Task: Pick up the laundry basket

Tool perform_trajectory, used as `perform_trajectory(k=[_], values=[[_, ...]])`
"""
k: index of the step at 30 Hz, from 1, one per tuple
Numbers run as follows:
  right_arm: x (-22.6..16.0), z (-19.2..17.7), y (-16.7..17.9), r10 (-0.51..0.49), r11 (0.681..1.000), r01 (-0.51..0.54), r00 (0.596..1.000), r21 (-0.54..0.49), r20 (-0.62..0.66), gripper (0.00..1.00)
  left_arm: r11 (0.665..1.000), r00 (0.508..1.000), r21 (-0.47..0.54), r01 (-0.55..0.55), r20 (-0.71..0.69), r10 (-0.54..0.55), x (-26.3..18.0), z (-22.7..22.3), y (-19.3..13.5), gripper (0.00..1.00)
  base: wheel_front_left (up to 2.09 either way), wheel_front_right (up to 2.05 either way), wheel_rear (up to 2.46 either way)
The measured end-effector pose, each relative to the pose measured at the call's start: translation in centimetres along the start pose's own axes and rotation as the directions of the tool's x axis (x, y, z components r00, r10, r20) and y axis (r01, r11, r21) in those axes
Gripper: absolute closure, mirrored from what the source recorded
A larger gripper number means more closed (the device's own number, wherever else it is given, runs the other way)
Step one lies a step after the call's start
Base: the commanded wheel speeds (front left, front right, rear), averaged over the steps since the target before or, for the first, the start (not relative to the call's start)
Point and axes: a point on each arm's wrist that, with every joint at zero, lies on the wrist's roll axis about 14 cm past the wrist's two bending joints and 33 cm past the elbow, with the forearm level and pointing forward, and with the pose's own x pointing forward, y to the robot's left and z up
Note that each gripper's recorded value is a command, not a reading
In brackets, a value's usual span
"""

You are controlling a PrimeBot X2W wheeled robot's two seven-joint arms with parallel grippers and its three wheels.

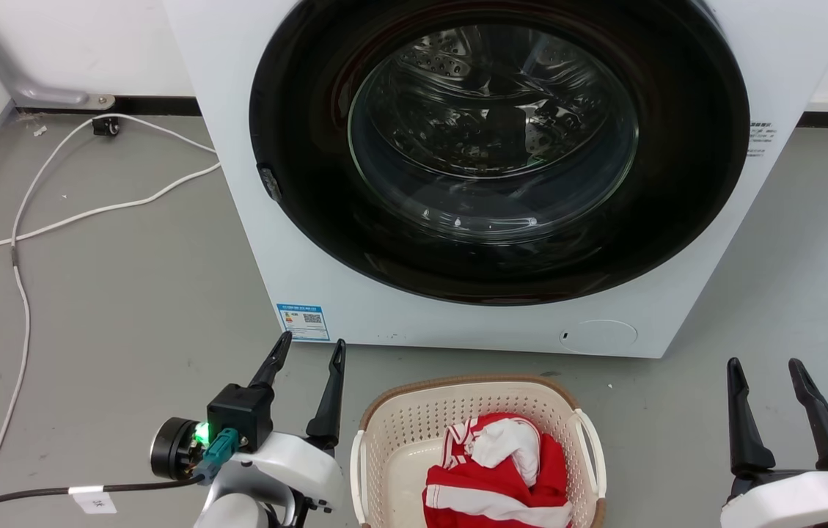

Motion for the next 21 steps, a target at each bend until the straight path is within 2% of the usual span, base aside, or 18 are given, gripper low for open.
perform_trajectory(k=[21], values=[[0.06, -0.82, -0.06, -0.002, 1.0, 0.003, 1.0, 0.009, -0.023, 0.0, 1.0, 1.0, -0.013, -0.008, -0.012, 0.008, -0.03, -0.37, 0.19, 0.0, 0.0, 0.0, 0.0]])
